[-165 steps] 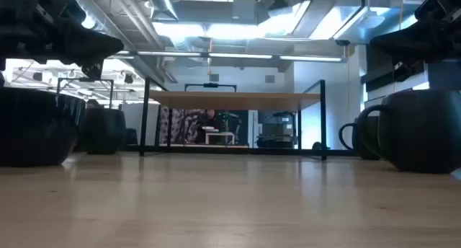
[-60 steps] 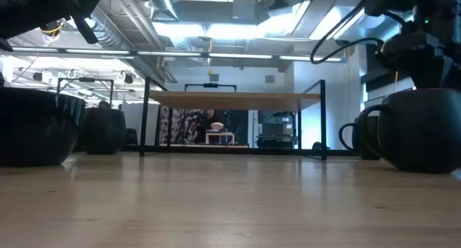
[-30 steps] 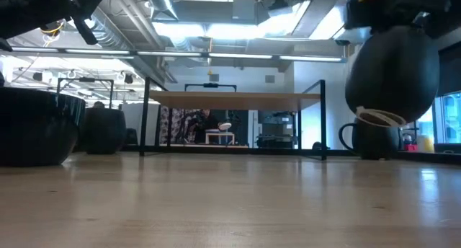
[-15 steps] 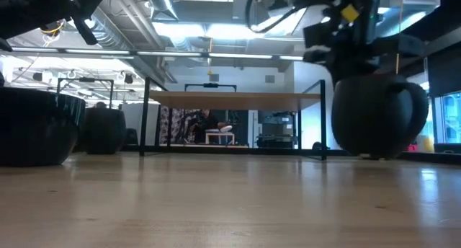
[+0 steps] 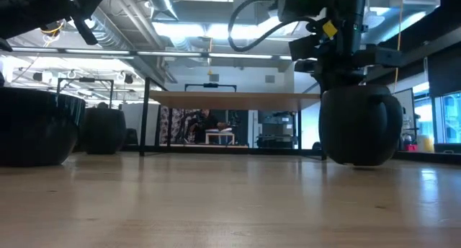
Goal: Place coffee mugs
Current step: Put the red mug on the shelf
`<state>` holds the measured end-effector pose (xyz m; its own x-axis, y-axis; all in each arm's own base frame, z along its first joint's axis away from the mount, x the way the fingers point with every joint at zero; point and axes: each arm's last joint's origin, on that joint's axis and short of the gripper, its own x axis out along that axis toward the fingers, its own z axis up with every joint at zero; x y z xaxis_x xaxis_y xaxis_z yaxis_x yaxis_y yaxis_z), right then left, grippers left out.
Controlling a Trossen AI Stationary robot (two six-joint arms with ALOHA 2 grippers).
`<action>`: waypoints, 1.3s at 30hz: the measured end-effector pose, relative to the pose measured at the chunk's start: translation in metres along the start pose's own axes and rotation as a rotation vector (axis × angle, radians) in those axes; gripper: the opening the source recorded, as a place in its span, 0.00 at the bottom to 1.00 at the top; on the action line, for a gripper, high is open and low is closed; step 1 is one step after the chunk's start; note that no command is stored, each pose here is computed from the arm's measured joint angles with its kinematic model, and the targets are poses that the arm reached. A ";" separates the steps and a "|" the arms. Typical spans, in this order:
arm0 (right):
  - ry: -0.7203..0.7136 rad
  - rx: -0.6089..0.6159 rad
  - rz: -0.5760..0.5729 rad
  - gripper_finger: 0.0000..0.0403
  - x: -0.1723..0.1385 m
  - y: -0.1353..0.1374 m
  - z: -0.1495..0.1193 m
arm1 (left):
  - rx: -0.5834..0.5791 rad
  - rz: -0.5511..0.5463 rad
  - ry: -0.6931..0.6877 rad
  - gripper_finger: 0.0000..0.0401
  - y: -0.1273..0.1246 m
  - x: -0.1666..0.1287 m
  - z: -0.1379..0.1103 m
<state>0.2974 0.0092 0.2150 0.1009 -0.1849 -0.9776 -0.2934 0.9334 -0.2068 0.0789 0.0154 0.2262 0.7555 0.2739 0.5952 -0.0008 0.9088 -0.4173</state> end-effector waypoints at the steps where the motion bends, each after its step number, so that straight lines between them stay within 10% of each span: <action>1: 0.001 0.000 -0.003 0.03 0.000 0.000 0.000 | 0.002 0.000 0.000 0.08 0.000 0.000 0.000; 13: -0.001 0.114 -0.027 0.32 -0.023 -0.006 0.005 | 0.004 0.000 0.000 0.08 0.000 0.000 0.000; 25: -0.185 0.755 0.086 0.35 -0.114 0.033 -0.007 | 0.001 0.033 -0.007 0.08 0.001 0.000 0.000; 39: -0.143 1.384 0.066 0.47 -0.081 0.120 -0.024 | 0.002 0.113 -0.030 0.08 0.004 0.000 0.000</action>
<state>0.2308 0.1286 0.2680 0.2442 -0.1747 -0.9539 0.8580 0.4973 0.1286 0.0790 0.0187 0.2243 0.7303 0.3844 0.5647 -0.0865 0.8720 -0.4817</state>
